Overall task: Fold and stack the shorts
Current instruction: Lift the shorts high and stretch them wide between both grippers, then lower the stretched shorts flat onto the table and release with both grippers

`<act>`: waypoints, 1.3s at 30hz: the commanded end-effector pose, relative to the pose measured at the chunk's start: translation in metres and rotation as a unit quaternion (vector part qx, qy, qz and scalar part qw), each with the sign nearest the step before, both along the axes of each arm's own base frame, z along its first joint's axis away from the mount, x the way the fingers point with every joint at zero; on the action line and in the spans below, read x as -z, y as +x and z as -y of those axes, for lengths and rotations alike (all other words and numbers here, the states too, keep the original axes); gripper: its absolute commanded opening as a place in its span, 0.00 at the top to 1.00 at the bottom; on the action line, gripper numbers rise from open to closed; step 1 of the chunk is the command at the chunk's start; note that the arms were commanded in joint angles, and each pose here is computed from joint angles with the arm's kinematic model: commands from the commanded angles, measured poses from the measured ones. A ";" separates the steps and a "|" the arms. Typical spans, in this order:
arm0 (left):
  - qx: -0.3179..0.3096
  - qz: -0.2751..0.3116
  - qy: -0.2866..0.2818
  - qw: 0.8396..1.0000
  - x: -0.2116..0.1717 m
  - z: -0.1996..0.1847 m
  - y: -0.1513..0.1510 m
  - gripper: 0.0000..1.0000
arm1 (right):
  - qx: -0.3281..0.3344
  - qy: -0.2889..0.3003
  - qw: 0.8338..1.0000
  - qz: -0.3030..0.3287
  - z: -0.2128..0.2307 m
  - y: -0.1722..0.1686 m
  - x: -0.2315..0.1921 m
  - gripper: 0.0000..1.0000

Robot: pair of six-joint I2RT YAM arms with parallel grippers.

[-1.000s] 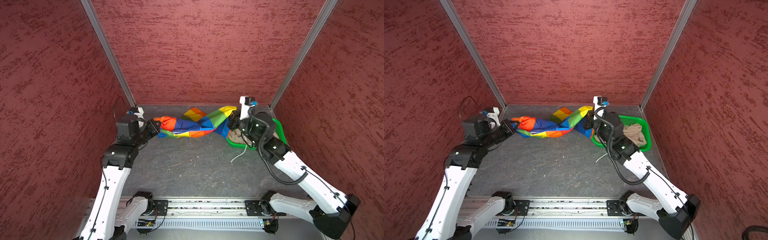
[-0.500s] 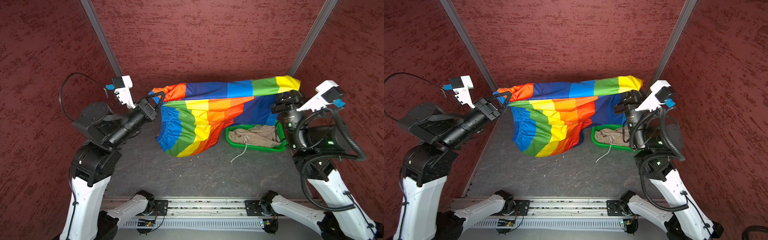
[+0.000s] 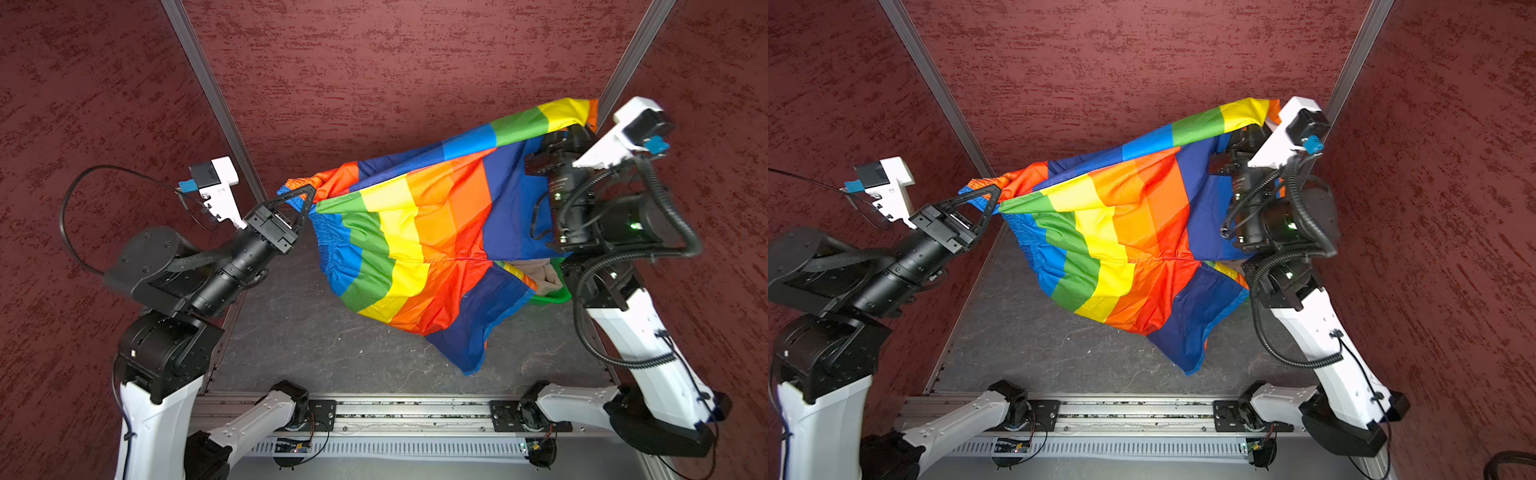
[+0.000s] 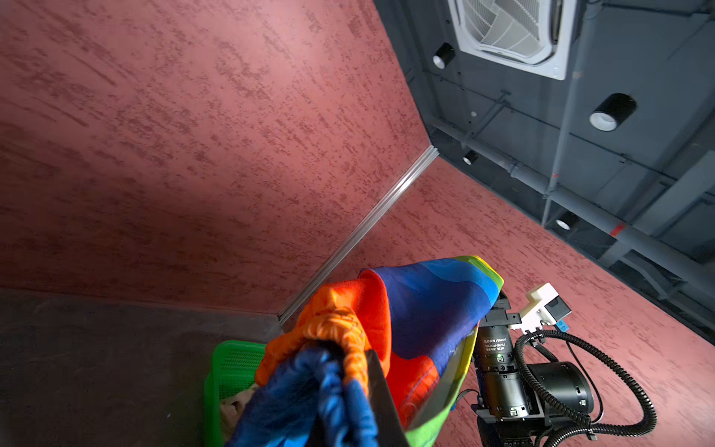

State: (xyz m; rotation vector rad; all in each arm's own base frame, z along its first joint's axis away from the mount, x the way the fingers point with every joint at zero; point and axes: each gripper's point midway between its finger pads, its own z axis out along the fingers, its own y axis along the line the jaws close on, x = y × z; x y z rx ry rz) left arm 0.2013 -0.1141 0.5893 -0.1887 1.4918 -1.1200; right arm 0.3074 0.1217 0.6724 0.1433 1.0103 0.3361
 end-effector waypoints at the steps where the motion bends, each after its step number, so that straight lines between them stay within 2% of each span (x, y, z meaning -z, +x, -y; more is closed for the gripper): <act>1: -0.049 -0.026 -0.004 0.998 0.018 -0.017 0.004 1.00 | 0.026 -0.001 0.998 -0.057 -0.010 0.041 0.040 1.00; 6: -0.057 -0.055 0.000 0.997 0.035 -0.025 -0.008 1.00 | 0.007 0.031 0.998 -0.057 -0.004 0.045 0.056 1.00; 12: -0.044 -0.070 -0.006 0.997 0.043 -0.021 -0.008 1.00 | 0.002 0.048 0.998 -0.042 0.016 0.018 0.048 1.00; 21: 0.027 -0.042 -0.024 0.998 0.003 0.003 -0.011 1.00 | 0.020 0.069 0.997 0.010 0.062 -0.049 0.002 1.00; 26: 0.050 -0.006 -0.042 0.998 -0.033 0.003 -0.028 1.00 | 0.031 0.092 0.993 0.062 0.092 -0.094 -0.032 1.00; 33: 0.055 0.027 -0.069 0.996 -0.069 -0.008 -0.054 1.00 | 0.036 0.139 0.979 0.144 0.130 -0.153 -0.067 1.00; 36: 0.045 0.032 -0.083 0.995 -0.071 -0.016 -0.061 1.00 | 0.042 0.154 0.973 0.166 0.137 -0.162 -0.074 1.00; 39: 0.007 0.028 -0.087 0.996 -0.058 -0.029 -0.058 1.00 | 0.045 0.143 0.977 0.151 0.124 -0.141 -0.075 1.00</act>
